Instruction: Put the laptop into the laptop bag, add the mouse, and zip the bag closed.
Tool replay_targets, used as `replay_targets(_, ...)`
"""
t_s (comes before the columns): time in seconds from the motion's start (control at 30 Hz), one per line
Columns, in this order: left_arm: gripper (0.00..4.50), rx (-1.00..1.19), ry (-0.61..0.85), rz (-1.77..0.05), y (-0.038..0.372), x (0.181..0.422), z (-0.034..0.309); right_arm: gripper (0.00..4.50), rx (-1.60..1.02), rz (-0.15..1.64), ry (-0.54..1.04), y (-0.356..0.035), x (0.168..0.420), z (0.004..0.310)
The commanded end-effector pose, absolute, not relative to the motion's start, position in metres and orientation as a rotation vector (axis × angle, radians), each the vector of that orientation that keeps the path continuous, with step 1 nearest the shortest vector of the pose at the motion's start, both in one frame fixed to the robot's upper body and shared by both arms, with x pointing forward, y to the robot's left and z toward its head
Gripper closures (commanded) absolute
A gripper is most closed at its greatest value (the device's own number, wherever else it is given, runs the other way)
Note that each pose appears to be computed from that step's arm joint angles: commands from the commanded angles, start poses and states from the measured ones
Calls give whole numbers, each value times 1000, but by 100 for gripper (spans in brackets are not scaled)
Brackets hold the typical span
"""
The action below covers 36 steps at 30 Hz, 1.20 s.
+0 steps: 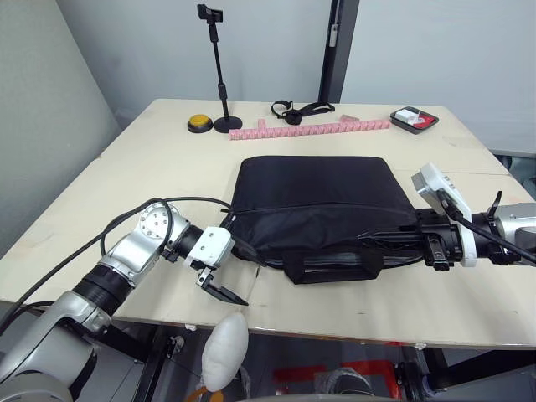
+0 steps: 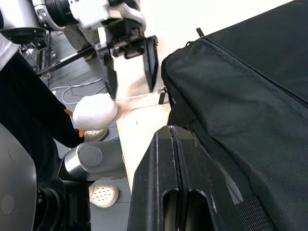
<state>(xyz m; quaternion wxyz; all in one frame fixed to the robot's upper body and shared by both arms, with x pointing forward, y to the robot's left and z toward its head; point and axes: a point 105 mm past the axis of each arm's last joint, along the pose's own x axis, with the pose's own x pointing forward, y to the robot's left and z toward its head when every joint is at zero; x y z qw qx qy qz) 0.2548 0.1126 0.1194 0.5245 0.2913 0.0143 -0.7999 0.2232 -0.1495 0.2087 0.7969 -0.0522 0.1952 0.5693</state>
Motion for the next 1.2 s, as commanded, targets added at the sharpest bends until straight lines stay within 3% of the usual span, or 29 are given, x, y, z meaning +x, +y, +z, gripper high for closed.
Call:
replay_targets(0.03, 85, 658, 49, -2009, 112, 237, 126, 450, -123, 1226, 386, -149, 221, 216)
replay_targets(0.23, 85, 744, 143, -2062, 130, 226, 116, 450, -125, 1225, 386, -150, 220, 217)
replay_targets(0.53, 85, 817, 123, -2158, 124, 214, 103, 450, -127, 1289, 384, -143, 206, 225)
replay_targets(0.7, 85, 821, 126, -2152, 117, 222, 96, 450, -130, 1389, 359, -131, 188, 236)
replay_targets(0.9, 85, 866, 154, -2148, 117, 229, 88, 450, -147, 1365, 360, -131, 190, 238)
replay_targets(0.93, 137, 871, 157, -2146, 118, 230, 88, 450, -149, 1362, 361, -131, 191, 238)
replay_targets(1.2, 421, 949, 183, -2152, 125, 236, 89, 450, -156, 1350, 349, -132, 194, 241)
